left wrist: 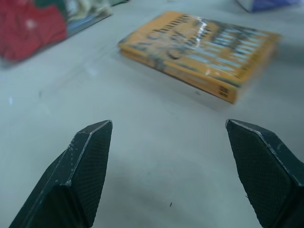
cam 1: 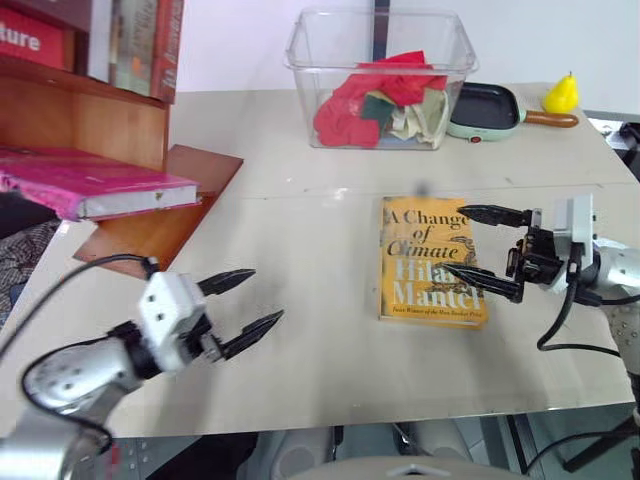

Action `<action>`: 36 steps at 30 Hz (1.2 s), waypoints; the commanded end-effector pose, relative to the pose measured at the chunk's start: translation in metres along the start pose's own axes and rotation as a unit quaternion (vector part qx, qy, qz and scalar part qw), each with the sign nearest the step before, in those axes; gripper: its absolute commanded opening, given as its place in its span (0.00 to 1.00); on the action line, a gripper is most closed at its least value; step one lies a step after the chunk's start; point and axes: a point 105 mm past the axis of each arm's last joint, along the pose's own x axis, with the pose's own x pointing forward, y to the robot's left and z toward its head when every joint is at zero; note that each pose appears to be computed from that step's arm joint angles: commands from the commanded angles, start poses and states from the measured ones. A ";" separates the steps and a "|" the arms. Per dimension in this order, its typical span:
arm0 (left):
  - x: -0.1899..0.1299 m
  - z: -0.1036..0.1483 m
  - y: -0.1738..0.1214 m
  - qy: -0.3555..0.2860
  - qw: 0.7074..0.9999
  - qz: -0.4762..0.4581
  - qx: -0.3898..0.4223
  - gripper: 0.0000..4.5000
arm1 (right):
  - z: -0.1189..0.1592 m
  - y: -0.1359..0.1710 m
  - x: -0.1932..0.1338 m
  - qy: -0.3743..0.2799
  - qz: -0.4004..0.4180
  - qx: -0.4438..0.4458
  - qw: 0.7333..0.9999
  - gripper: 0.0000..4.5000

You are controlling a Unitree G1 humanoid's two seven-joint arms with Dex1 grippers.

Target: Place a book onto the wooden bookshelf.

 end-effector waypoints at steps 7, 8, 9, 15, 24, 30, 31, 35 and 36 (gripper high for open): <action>0.042 -0.004 0.014 -0.032 0.999 0.023 -0.015 0.87 | 0.053 0.019 0.024 -0.107 0.024 -0.021 0.994 1.00; 0.044 -0.004 0.016 -0.032 0.999 0.026 -0.008 0.87 | 0.054 0.021 0.026 -0.110 0.025 -0.021 0.993 1.00; 0.047 -0.004 0.017 -0.032 0.999 0.027 -0.005 0.87 | 0.055 0.022 0.028 -0.112 0.025 -0.020 0.993 1.00; 0.053 0.003 0.016 -0.045 0.999 0.015 -0.019 0.87 | 0.055 0.027 0.031 -0.117 0.023 -0.011 0.993 1.00; 0.035 -0.004 0.006 -0.055 0.996 -0.025 -0.064 0.87 | 0.033 0.020 0.003 -0.052 -0.038 0.008 0.998 1.00; 0.002 -0.020 0.009 0.006 0.997 0.002 -0.082 0.87 | -0.009 0.014 -0.068 0.077 -0.139 0.046 0.986 1.00; -0.004 -0.022 0.009 0.012 0.996 0.006 -0.088 0.87 | -0.017 0.016 -0.082 0.100 -0.154 0.055 0.982 1.00; -0.018 -0.029 0.010 0.030 0.994 0.015 -0.106 0.87 | -0.037 0.023 -0.122 0.158 -0.194 0.082 0.965 1.00; -0.019 -0.031 0.010 0.034 0.993 0.015 -0.110 0.87 | -0.039 0.024 -0.127 0.166 -0.199 0.084 0.962 1.00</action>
